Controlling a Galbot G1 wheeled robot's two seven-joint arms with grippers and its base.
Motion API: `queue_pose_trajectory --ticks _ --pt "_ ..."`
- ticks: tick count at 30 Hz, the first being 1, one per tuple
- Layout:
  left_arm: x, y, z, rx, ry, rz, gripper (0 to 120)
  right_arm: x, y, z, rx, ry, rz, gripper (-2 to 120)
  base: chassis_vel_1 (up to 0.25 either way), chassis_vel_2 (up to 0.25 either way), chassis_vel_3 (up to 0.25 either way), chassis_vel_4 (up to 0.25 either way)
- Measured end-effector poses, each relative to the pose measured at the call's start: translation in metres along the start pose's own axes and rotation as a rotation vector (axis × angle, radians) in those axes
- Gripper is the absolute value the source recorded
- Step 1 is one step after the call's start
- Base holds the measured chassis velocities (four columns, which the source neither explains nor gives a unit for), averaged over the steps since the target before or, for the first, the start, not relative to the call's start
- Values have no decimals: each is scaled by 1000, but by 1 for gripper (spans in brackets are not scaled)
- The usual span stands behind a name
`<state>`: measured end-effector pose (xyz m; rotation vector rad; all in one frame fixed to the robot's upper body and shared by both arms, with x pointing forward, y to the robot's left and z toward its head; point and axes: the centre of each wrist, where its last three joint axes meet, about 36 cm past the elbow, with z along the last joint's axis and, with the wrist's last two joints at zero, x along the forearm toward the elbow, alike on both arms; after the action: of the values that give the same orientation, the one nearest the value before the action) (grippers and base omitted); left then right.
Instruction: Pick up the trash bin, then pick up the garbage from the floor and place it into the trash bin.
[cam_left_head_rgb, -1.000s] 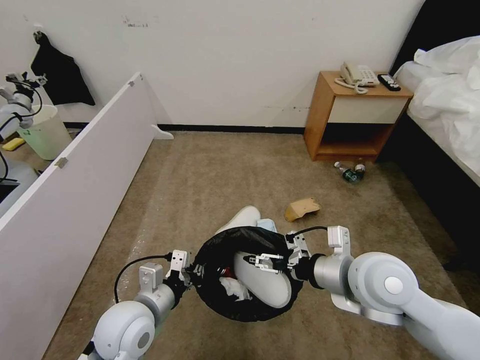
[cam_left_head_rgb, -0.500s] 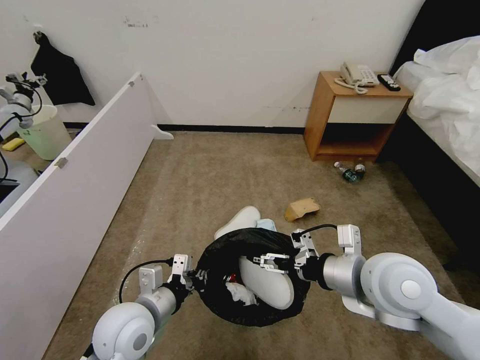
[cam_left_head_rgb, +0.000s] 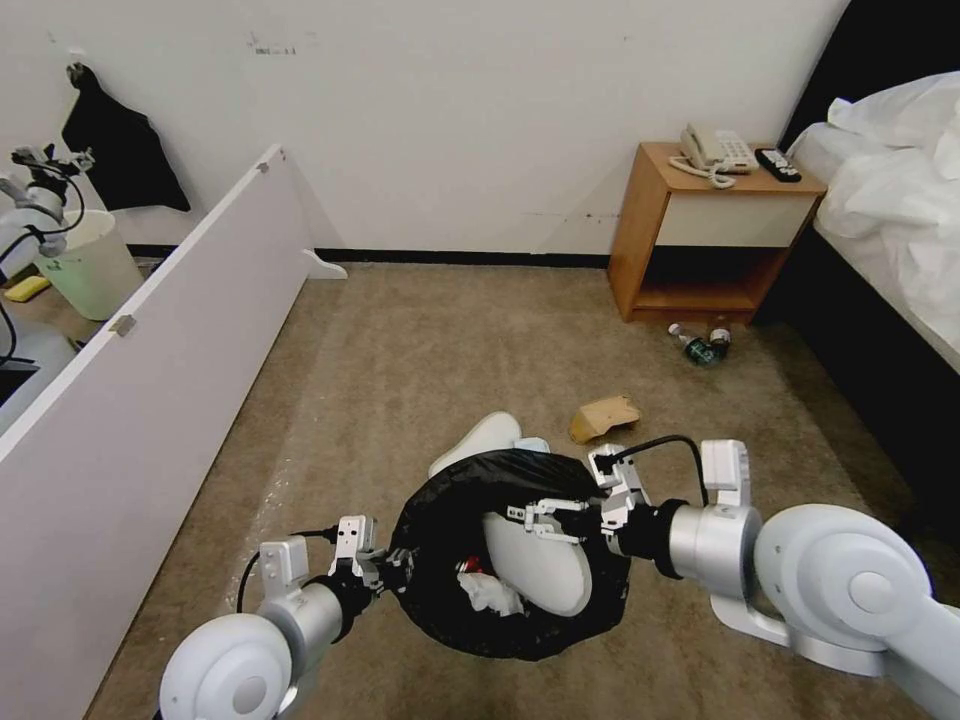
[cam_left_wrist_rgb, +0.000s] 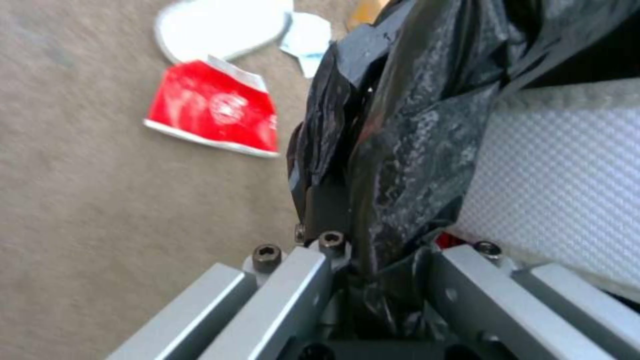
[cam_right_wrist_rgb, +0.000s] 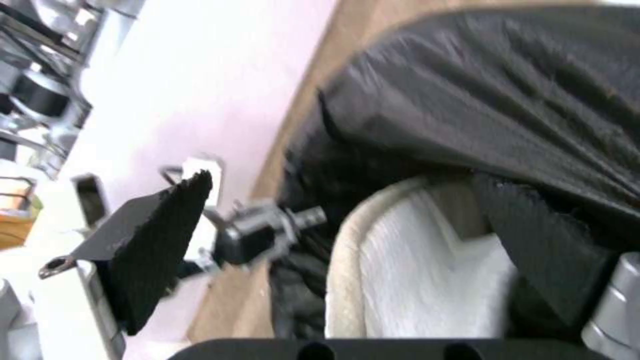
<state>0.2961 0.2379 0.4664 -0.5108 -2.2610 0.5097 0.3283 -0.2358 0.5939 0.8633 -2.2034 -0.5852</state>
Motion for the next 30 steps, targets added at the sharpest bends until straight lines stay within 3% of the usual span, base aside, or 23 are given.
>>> queue_pose_trajectory --ticks 2,3,4,5,7,9,10,21,30 --pt "2 0 0 17 5 6 0 2 2 -1 7 -26 -17 100 0 0 0 0" --pt "5 1 1 36 16 -61 0 4 2 -3 25 -85 -42 100 0 0 0 0" --pt "6 5 4 44 41 -255 0 5 1 -6 34 -133 -59 100 0 0 0 0" --pt "6 5 4 44 41 -255 0 5 1 -6 34 -133 -59 100 0 0 0 0" --pt "12 0 4 88 71 -331 0 10 5 -11 33 -212 -96 100 0 0 0 0" --pt "13 -1 3 99 79 -343 0 13 5 -14 28 -237 -101 100 0 0 0 0" --pt "15 1 2 118 84 -389 0 19 5 -19 22 -281 -101 100 0 0 0 0" --pt "19 6 -6 180 146 -510 0 61 -2 -17 20 -392 -4 100 0 0 0 0" --pt "16 7 -7 209 175 -526 0 79 -16 -3 12 -420 104 100 0 0 0 0"
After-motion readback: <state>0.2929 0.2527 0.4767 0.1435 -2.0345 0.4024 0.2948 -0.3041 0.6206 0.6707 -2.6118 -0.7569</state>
